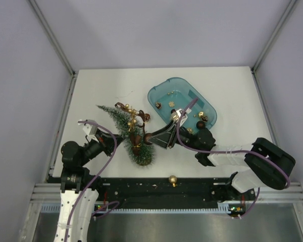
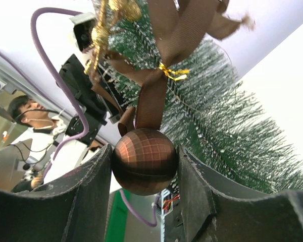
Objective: Decorate the small christmas tree
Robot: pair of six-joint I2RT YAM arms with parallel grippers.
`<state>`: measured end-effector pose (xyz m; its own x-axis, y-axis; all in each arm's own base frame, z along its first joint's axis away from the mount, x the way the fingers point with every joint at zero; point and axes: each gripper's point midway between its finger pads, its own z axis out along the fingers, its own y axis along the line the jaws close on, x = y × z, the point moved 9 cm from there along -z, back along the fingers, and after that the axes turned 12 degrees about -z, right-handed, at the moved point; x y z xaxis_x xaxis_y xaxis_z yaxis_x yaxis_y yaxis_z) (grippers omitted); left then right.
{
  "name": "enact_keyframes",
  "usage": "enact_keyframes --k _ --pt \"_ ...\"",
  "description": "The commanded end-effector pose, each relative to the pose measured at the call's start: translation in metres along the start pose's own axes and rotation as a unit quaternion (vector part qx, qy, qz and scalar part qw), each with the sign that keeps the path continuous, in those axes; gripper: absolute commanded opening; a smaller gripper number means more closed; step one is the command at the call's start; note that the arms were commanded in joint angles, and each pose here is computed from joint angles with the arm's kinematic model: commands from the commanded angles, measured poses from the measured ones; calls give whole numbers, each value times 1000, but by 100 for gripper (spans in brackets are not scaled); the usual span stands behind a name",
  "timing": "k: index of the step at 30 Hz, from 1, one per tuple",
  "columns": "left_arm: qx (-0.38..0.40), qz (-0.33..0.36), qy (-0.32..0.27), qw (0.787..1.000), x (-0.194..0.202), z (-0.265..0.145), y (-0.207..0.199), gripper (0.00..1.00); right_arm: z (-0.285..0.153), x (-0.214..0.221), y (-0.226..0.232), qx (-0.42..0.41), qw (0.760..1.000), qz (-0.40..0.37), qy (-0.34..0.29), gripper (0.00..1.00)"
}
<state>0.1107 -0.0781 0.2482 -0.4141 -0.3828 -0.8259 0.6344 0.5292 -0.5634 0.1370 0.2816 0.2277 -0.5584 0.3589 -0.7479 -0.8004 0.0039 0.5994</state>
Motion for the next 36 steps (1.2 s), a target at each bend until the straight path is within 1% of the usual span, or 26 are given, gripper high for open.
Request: enact_keyframes --k 1,5,14,19,25,27,30,36 --pt "10 28 -17 999 -3 -4 -6 0 -4 -52 52 -123 968 -135 -172 0" --pt "13 27 -14 999 -3 -3 -6 0 -8 -51 47 -99 967 -145 -184 0" --pt "13 25 -14 999 -3 -3 -6 0 -16 -26 26 -69 978 -122 -152 0" --pt "14 26 -14 999 -3 -3 -6 0 -14 -24 33 -99 980 -113 -130 0" --pt "13 26 -15 999 -3 -3 -6 0 -1 -33 57 -162 973 -128 -102 0" --pt "13 26 -15 999 -3 -3 -6 0 5 -38 65 -179 969 -134 -106 0" --pt "13 26 -15 999 -3 -3 -6 0 7 -45 67 -174 966 -145 -122 0" --pt "16 27 -14 999 -3 -3 -7 0 5 -51 59 -116 965 -180 -151 0"
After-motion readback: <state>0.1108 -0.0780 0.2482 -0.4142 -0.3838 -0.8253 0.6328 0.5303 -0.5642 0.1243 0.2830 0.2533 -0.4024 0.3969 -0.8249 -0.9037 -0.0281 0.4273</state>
